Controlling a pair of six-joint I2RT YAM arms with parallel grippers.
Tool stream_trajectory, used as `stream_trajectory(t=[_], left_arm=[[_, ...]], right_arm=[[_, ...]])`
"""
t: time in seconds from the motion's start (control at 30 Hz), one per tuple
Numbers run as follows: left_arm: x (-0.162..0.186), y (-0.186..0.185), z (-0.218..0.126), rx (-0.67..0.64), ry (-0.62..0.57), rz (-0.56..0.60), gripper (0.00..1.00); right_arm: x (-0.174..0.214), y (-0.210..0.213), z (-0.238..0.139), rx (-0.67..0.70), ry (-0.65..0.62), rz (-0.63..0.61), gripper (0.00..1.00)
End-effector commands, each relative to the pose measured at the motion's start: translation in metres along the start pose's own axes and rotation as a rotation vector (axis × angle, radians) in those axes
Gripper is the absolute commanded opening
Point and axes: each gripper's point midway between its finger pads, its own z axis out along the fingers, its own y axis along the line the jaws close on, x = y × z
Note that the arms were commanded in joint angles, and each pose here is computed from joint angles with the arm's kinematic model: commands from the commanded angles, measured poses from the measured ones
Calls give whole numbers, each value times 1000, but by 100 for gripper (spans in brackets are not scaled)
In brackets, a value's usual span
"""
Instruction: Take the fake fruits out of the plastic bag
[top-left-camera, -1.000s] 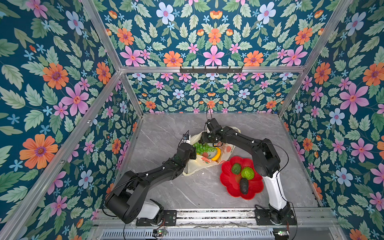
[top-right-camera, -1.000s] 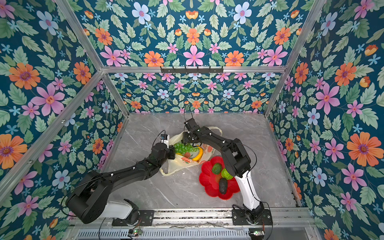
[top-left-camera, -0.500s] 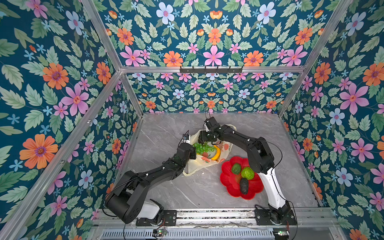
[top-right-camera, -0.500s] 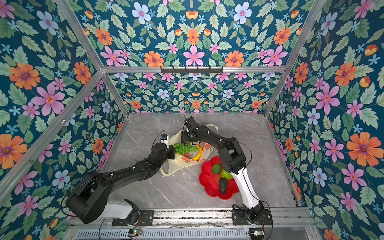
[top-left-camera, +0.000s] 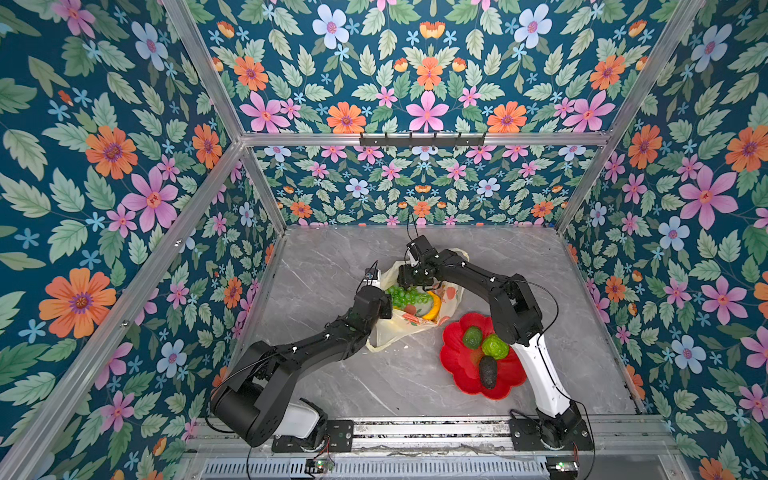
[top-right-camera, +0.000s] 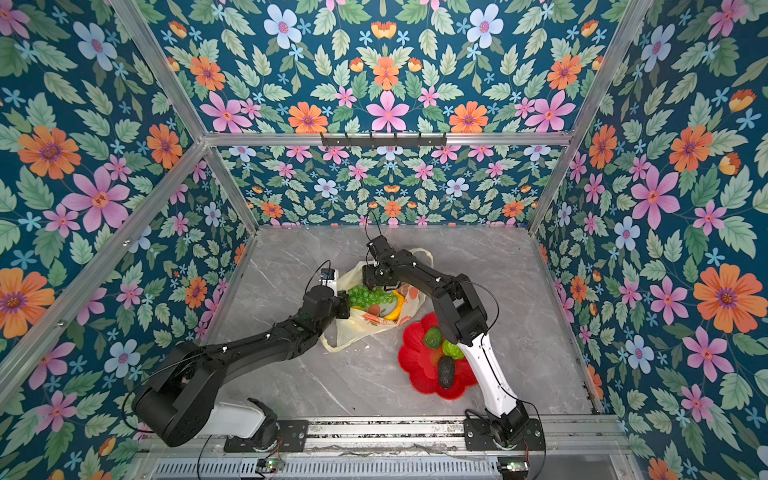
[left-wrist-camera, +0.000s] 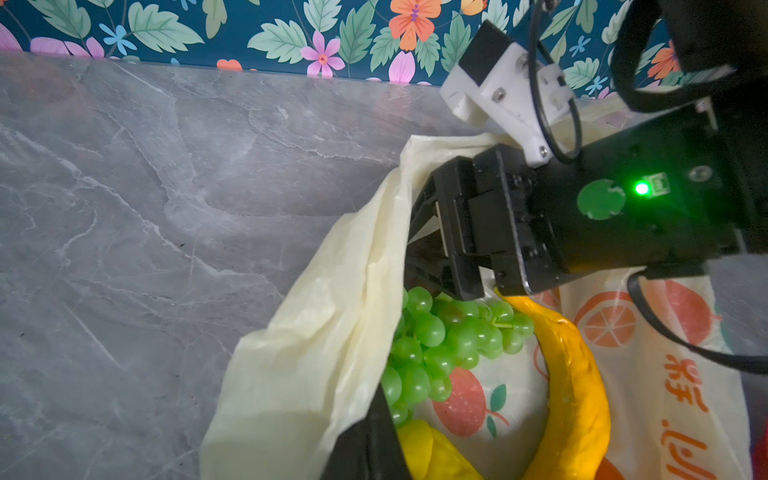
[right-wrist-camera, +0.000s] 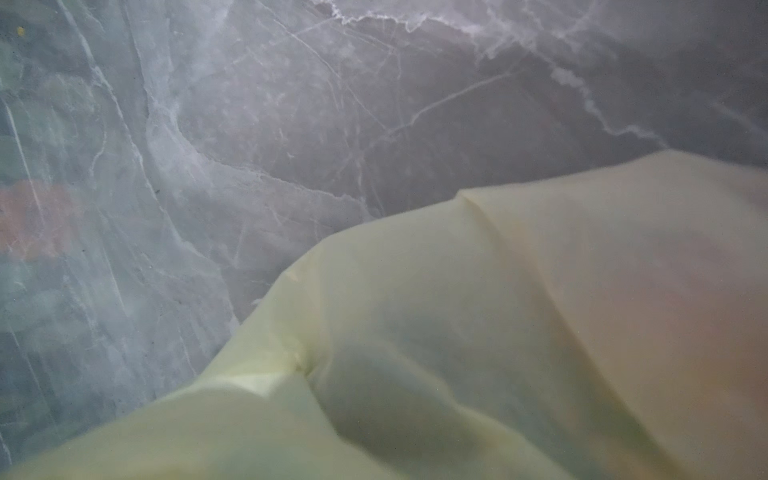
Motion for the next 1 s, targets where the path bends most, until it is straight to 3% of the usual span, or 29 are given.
stream_trajectory(t=[0.0, 0.3, 0.47, 0.97], left_arm=[[-4, -1, 0, -1, -14, 4, 0], [-5, 0, 0, -3, -13, 5, 0], [-5, 0, 1, -5, -13, 6, 0], [-4, 2, 1, -17, -9, 10, 0]], right_arm=[[-1, -7, -5, 31, -11, 21, 71], [4, -7, 5, 20, 12, 28, 72], [4, -5, 3, 12, 17, 25, 62], [11, -4, -40, 20, 38, -26, 57]])
